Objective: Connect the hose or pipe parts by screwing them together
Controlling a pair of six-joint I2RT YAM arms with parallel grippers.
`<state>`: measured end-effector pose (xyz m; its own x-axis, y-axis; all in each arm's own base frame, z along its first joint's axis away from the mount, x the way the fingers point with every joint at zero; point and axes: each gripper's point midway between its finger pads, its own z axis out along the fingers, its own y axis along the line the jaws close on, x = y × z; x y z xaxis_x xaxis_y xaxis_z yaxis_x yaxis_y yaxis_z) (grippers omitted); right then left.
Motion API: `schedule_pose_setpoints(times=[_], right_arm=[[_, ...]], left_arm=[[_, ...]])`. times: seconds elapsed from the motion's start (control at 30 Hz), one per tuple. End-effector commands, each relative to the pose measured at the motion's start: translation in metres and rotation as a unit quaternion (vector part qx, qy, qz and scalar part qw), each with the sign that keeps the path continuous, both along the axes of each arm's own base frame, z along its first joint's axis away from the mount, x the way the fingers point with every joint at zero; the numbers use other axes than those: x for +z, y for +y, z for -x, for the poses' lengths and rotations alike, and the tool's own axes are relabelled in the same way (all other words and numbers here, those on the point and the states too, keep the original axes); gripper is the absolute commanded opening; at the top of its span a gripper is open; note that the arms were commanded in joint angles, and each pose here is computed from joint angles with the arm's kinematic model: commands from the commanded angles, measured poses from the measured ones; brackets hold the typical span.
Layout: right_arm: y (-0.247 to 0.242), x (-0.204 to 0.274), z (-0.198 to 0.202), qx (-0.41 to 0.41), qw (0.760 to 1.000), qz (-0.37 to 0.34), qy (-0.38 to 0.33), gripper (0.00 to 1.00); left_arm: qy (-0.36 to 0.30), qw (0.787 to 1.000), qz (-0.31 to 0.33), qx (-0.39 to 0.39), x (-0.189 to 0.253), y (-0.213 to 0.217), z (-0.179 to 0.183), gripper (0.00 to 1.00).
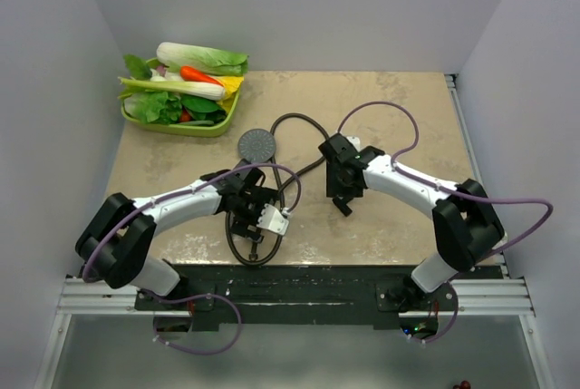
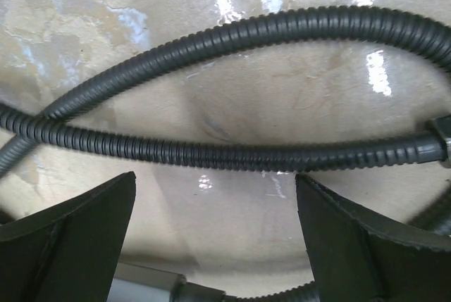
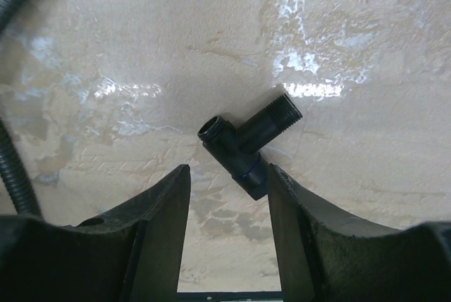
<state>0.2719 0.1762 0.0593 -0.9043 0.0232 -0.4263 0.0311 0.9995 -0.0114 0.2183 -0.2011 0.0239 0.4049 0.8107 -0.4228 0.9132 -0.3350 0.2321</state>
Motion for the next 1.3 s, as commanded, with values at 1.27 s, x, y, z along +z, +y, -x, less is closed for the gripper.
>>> schedule_pose_setpoints(times=[1.27], right_arm=[[-0.018, -0.033, -0.005, -0.100, 0.994, -0.034, 0.034, 0.63]], left_arm=[[-0.092, 0.996, 0.009, -0.012, 0.036, 0.004, -0.016, 0.99]])
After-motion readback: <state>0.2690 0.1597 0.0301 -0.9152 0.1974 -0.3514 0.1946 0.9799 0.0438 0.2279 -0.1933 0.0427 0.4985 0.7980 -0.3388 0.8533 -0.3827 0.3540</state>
